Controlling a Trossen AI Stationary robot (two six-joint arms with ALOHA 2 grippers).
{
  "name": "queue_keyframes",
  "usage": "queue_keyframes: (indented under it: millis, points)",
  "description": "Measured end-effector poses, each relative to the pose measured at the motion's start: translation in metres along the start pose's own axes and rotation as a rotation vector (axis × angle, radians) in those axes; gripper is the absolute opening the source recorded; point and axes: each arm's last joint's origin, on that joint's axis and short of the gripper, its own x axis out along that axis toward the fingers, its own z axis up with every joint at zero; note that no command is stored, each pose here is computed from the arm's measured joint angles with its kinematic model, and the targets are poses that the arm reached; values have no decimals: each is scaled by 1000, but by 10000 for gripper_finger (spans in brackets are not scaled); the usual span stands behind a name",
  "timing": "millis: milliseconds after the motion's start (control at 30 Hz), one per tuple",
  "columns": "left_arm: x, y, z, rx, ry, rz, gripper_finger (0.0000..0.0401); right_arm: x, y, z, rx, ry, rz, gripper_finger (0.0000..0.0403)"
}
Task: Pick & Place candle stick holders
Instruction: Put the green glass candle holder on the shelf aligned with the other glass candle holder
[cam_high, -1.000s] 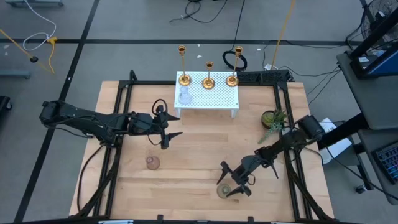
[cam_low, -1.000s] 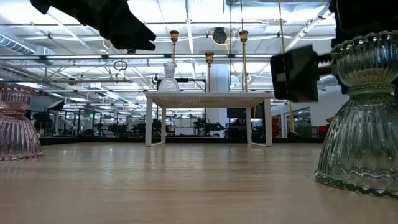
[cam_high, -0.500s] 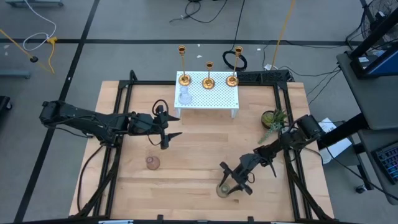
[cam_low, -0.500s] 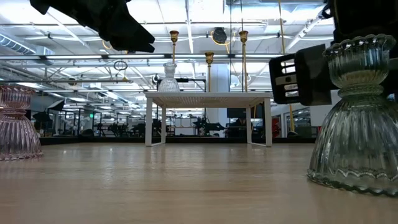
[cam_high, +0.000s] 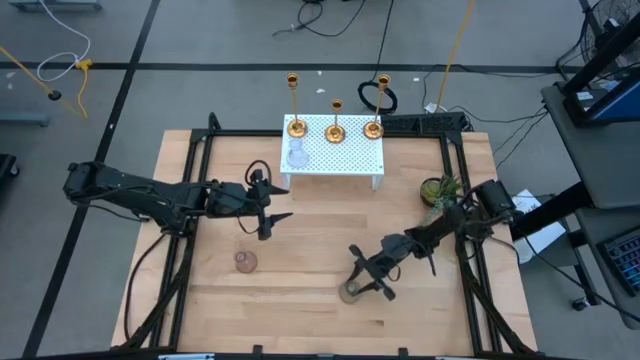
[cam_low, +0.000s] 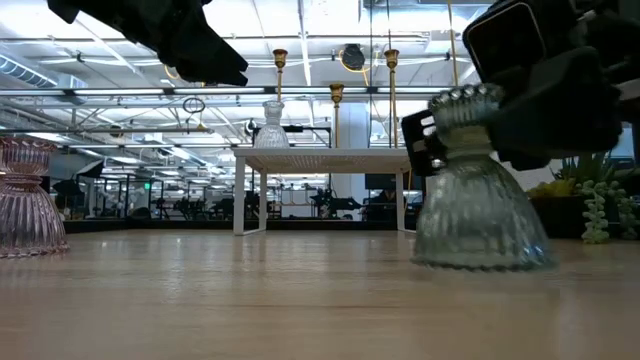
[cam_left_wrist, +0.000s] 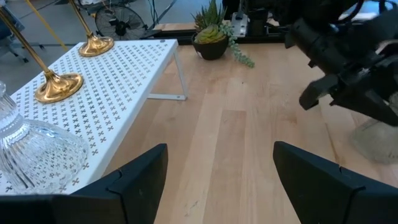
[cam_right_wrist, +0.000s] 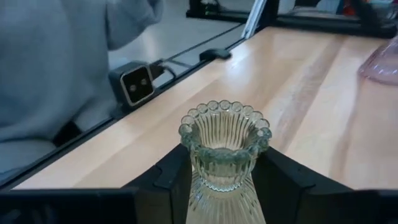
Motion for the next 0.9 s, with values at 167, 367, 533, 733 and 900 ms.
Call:
queue_keyframes:
  millis: [167,367,533,733,900]
  points:
    - [0,0,-1,4,14,1,298,-4,-10,5,-13,-54,-36,143]
    - [0,0,-1,3,13,0,298,-19,-29,29,-45,-162,-142,138]
    - [0,0,-1,3,13,0,298,-46,-47,65,-167,-282,-413,142]
    - [0,0,-1,4,9,1,298,-81,-71,102,-266,-331,-876,140]
    - [0,0,2,-2,-20,1,298,-93,-108,121,-215,-280,-1012,142]
